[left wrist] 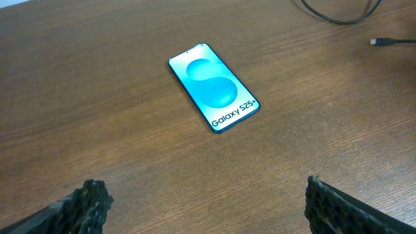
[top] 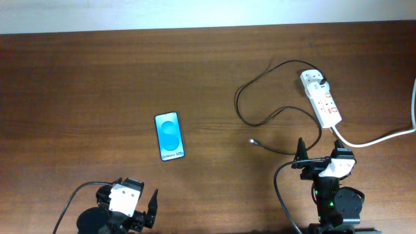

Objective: Plug charger to phone and switch on socket

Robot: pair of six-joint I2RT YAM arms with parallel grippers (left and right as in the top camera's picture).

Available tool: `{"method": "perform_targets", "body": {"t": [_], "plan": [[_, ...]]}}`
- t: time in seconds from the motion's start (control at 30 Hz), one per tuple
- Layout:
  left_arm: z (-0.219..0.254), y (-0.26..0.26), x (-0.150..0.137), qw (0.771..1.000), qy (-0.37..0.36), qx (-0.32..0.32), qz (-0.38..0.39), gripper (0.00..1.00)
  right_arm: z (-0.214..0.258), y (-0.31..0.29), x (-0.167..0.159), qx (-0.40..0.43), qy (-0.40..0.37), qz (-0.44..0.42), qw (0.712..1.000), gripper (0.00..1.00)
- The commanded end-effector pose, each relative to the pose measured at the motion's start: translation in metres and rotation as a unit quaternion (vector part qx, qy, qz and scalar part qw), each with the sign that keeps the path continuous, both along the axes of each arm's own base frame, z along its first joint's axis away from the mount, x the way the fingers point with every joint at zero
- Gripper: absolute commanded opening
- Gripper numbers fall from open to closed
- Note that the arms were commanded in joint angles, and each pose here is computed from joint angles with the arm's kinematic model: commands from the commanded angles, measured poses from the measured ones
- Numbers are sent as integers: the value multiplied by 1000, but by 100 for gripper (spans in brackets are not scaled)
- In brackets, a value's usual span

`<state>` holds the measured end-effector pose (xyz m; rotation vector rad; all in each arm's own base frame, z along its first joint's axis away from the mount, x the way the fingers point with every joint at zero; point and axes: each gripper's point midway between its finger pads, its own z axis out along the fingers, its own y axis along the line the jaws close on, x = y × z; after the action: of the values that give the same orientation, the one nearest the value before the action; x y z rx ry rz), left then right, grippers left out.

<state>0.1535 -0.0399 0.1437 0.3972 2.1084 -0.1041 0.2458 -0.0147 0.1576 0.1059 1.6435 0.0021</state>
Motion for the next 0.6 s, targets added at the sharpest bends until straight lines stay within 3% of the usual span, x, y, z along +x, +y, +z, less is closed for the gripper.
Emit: {"method": "perform_targets", "body": {"t": [0.0,0.57], "plan": [[-3,24,4,998,1,42,55,99,-2,-2,0,-3,2,-4,1000,98],[-3,23,3,998,1,42,55,99,-2,-2,0,-3,2,-4,1000,98]]}}
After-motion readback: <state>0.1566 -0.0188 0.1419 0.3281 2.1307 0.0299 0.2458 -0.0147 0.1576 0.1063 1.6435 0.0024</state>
